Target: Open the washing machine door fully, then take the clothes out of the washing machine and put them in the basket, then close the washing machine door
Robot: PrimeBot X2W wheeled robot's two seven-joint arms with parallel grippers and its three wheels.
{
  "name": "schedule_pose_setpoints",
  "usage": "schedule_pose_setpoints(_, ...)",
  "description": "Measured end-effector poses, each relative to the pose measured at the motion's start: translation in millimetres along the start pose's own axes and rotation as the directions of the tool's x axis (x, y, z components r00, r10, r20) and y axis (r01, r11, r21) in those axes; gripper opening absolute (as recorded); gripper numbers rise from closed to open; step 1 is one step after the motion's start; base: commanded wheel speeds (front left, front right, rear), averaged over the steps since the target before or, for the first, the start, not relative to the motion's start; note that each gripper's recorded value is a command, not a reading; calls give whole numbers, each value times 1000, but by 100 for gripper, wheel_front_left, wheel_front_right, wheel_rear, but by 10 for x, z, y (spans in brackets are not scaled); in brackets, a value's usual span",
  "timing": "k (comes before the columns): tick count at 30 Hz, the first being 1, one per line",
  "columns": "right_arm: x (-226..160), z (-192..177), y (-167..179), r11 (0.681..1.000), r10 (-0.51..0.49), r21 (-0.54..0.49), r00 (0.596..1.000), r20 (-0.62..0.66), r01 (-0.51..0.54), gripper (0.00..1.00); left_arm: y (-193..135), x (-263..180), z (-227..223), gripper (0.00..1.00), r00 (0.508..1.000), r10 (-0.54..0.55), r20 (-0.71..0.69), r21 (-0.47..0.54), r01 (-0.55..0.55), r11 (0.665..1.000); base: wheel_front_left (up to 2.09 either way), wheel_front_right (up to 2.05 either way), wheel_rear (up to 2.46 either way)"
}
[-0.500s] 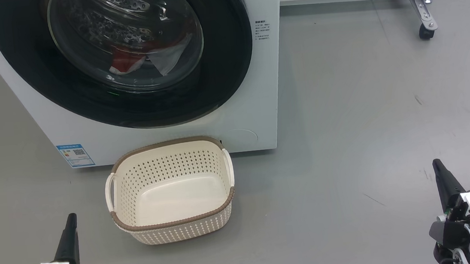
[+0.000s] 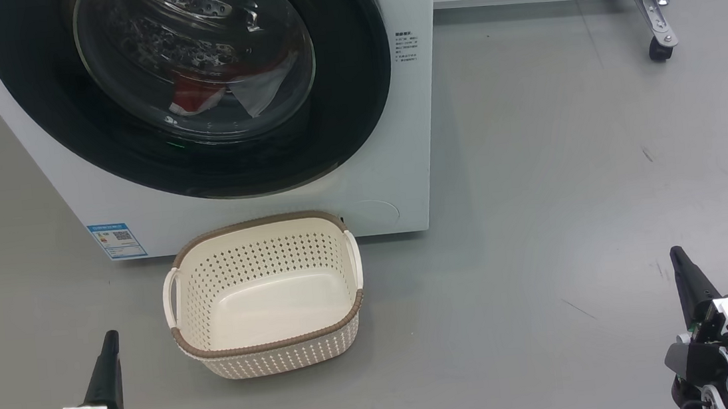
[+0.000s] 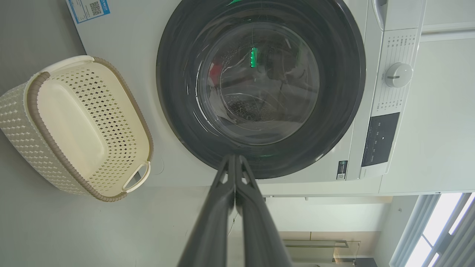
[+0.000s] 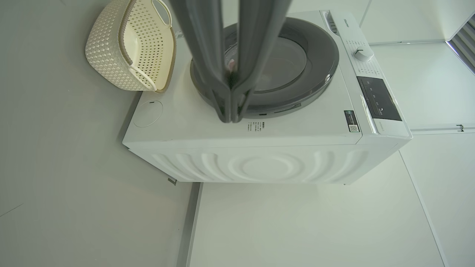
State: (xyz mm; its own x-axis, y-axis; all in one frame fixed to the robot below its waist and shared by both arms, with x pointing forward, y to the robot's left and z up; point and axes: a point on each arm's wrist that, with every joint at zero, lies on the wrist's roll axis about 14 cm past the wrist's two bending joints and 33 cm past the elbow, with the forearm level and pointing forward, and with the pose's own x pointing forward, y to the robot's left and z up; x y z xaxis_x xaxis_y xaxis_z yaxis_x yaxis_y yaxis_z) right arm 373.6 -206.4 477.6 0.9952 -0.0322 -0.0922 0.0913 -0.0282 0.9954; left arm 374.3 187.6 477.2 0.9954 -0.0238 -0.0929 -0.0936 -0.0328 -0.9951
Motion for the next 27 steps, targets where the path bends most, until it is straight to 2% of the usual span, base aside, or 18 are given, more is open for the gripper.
schedule_pose_setpoints(21, 0, -1, 0, 1000, 0, 0, 1000, 0, 0, 0, 0, 0, 0, 0, 1000, 0, 0, 0, 0, 1000, 0, 0, 0)
schedule_pose_setpoints(22, -6, -3, -20, 1000, -6, 1, 1000, 0, 6, 100, 18, -4, -3, 100, 1000, 6, 0, -2, -6, 1000, 0, 0, 0)
schedule_pose_setpoints(24, -52, -22, -139, 999, -40, 11, 999, 0, 40, 100, 133, -46, -28, 100, 999, 39, -2, -12, -39, 999, 0, 0, 0)
schedule_pose_setpoints(25, -90, -35, -219, 998, -63, 18, 998, 1, 63, 0, 209, -78, -48, 0, 998, 61, -4, -18, -61, 998, 0, 0, 0)
schedule_pose_setpoints(26, -128, -46, -298, 996, -86, 24, 996, 1, 86, 0, 281, -110, -67, 0, 997, 82, -5, -25, -82, 996, 0, 0, 0)
schedule_pose_setpoints(27, -167, -57, -375, 994, -109, 30, 994, 1, 108, 100, 348, -140, -85, 100, 995, 101, -6, -32, -101, 994, 0, 0, 0)
